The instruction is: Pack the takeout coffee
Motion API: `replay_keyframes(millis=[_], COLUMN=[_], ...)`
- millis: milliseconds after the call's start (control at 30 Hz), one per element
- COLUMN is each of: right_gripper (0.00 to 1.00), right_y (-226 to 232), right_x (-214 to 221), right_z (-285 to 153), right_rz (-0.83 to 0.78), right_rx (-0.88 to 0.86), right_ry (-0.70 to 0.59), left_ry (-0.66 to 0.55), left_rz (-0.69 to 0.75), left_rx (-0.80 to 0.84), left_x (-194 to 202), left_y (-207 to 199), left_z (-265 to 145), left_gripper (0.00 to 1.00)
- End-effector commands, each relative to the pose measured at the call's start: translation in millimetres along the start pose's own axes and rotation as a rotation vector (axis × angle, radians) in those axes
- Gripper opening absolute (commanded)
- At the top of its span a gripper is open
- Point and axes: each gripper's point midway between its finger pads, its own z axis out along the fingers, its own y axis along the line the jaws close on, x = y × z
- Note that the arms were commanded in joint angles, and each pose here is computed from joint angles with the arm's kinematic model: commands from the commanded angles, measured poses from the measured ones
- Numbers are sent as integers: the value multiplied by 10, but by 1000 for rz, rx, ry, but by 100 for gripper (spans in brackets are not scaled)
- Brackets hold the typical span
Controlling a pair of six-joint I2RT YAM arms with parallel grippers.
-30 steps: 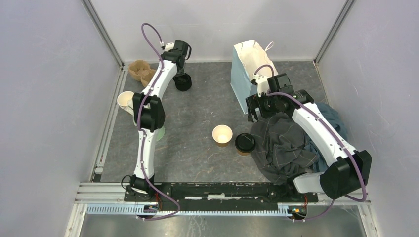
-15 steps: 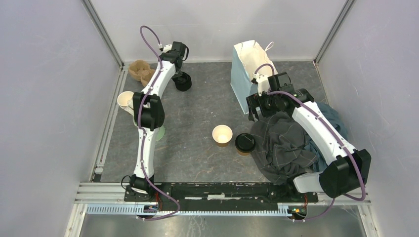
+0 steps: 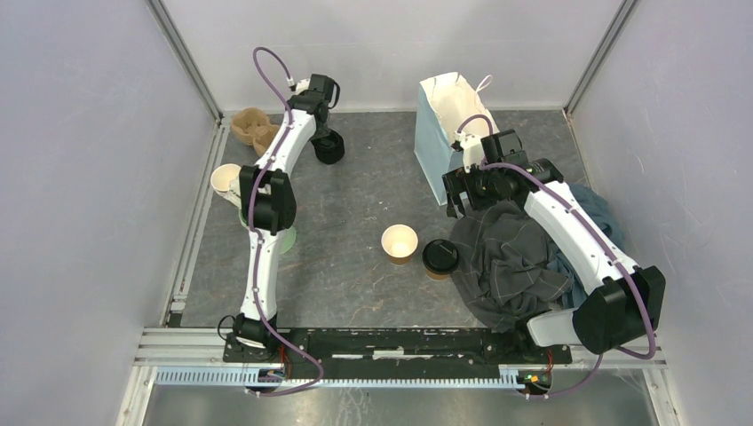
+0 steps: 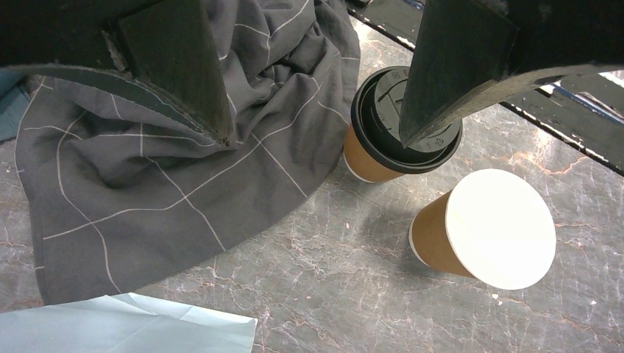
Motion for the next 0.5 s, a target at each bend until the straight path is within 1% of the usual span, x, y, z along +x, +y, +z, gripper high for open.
replay_keyframes(millis=[0, 133, 267, 467], right_gripper=[90, 90, 90, 90], right_y=[-26, -34, -33, -36], right_x=[-173, -173, -182, -193], right_z=[-73, -68, -72, -92], right_rz=[-20, -17, -20, -20], right_rx=[11, 13, 12, 14], right_ry=[-52, -50, -51, -56], left_ry=[-38, -39, -41, -62], left_rz=[1, -3, -7, -22], left_rx=[25, 33, 39, 56], left_x=[-141, -146, -163, -270], left_y=[-49, -68, -78, -82], left_z=[35, 38, 34, -65], left_gripper=[41, 35, 26, 18])
